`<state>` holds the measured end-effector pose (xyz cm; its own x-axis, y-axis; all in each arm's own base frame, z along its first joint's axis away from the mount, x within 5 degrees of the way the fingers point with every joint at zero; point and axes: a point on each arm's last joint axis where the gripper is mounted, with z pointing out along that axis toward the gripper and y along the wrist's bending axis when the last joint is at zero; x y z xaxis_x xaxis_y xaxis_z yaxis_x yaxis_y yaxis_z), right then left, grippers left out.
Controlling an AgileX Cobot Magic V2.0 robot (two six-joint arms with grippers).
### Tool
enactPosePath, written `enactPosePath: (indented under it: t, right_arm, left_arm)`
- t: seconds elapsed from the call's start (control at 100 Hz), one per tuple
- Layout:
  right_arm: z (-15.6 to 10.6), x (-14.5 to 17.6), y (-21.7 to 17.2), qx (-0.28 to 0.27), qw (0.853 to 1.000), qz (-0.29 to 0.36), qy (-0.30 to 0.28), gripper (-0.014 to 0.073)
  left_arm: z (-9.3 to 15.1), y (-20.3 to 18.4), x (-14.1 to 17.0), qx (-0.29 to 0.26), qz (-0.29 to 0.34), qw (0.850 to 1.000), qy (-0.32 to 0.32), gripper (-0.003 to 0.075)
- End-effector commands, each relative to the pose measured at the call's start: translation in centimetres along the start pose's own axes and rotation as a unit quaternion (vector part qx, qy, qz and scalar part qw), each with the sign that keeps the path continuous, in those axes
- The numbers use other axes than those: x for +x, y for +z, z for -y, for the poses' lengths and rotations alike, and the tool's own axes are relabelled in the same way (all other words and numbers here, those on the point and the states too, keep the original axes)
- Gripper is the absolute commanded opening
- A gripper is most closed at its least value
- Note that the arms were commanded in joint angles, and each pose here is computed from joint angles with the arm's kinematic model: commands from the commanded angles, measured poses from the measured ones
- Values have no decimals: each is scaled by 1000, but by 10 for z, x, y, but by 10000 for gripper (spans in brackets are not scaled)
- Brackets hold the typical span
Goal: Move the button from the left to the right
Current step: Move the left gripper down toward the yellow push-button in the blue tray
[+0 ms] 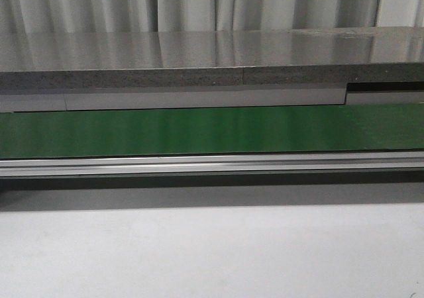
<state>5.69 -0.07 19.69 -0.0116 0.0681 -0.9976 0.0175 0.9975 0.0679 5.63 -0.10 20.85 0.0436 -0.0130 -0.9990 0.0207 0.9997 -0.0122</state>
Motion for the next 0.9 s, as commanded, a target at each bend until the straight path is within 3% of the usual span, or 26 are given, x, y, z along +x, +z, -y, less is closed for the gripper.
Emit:
enactPosePath:
  t: [0.0,0.56,0.66,0.89]
  right_arm:
    - [-1,-14,-3,-3,998,59,-3,-66]
    - [-1,-14,-3,-3,998,59,-3,-66]
    - [-1,-14,-3,-3,998,59,-3,-66]
    - [-1,-14,-3,-3,998,59,-3,-66]
  left_arm:
    - [1,-1,6,8,34,999,-7,-20]
    - [1,-1,4,9,46,999,-7,-20]
    - [1,-2,-5,10,65,998,-10,-20]
    - [1,-4,-46,5,44,998,-35,-20]
